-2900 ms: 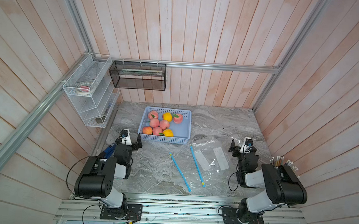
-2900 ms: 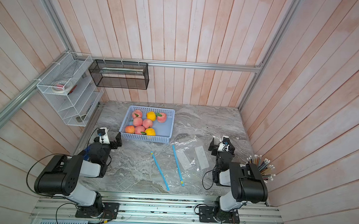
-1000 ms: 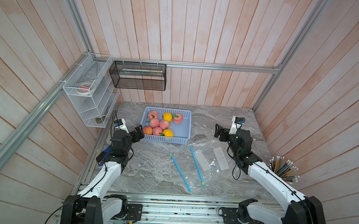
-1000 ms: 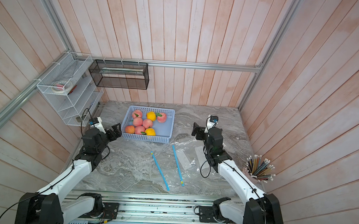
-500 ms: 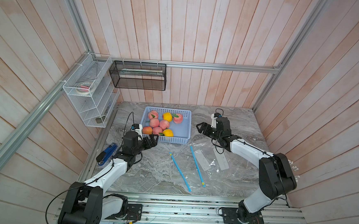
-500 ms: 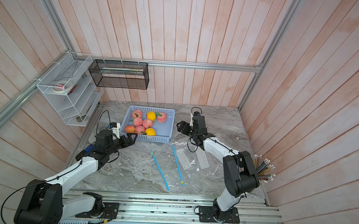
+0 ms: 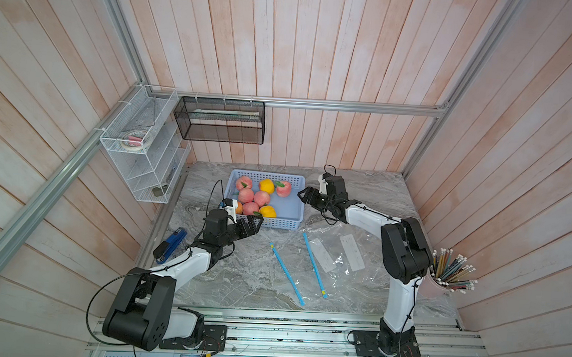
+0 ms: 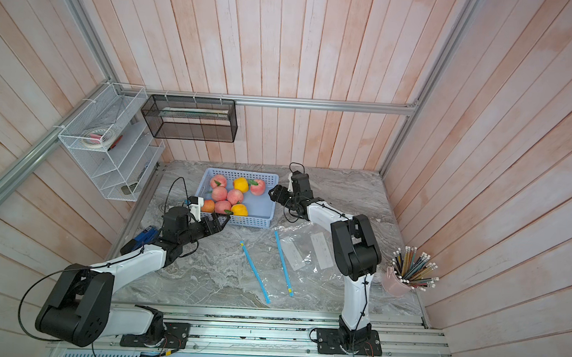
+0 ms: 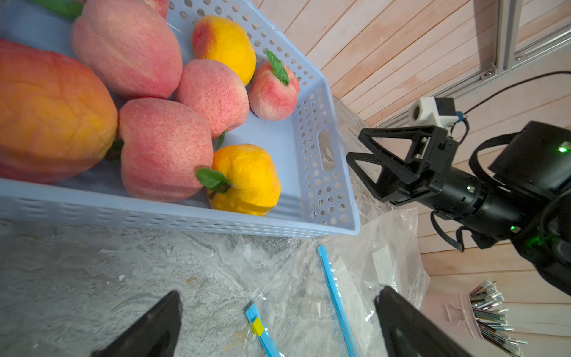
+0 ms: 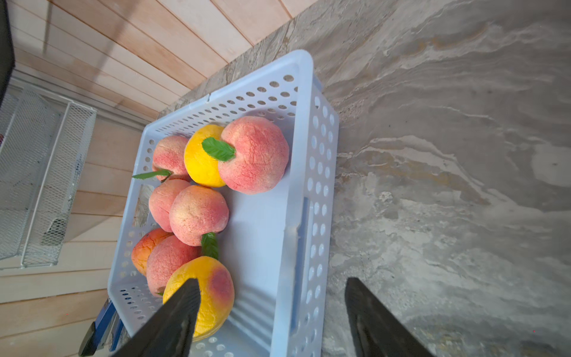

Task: Place the peach in a zip-top bag and seal the zipper
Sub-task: Adjust the basket at the center of the board.

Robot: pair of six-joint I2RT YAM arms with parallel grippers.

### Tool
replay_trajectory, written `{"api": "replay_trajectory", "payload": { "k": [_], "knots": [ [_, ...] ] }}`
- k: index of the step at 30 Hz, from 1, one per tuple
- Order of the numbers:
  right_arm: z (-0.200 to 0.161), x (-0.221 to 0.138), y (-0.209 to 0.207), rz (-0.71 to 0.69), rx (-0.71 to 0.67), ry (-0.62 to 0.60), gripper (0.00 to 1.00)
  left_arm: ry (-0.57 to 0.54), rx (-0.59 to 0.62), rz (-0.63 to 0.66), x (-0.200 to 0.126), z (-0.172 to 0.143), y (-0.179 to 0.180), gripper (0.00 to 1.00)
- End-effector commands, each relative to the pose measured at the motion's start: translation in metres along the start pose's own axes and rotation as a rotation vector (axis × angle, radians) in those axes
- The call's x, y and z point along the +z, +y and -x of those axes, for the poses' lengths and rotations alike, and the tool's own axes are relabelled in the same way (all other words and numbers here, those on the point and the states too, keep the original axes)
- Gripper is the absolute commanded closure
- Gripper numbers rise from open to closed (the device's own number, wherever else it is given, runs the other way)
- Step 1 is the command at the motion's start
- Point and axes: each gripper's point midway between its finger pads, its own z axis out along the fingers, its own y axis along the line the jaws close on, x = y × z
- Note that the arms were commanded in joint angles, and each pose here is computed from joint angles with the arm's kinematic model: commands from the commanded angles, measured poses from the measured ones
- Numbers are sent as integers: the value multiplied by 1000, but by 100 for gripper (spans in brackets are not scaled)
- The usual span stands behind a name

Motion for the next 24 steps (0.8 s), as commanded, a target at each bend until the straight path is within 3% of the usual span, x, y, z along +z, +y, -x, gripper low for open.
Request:
{"api": "replay_trajectory", "payload": {
  "k": [1,7,11,14,17,20,24],
  "knots": [
    [-6,14,15,67,-10,70,26,7,-25,-64,7,-1,-10,0],
    [6,31,51,222,-36,98,29,15,-44,-77,17,0,-9,0],
    [17,31,55,223,-65,75,28,22,-46,-69,20,2,-8,0],
    [31,17,43,132,-101,31,18,19,-49,-52,19,2,-6,0],
    [45,-13,22,-9,-143,-53,2,11,-50,-41,16,2,-5,0],
    [39,-52,-2,-175,-202,-97,2,13,-51,-22,13,1,-3,0],
    [-2,-100,-34,-388,-275,-74,4,15,-51,24,10,1,3,0]
  ]
}}
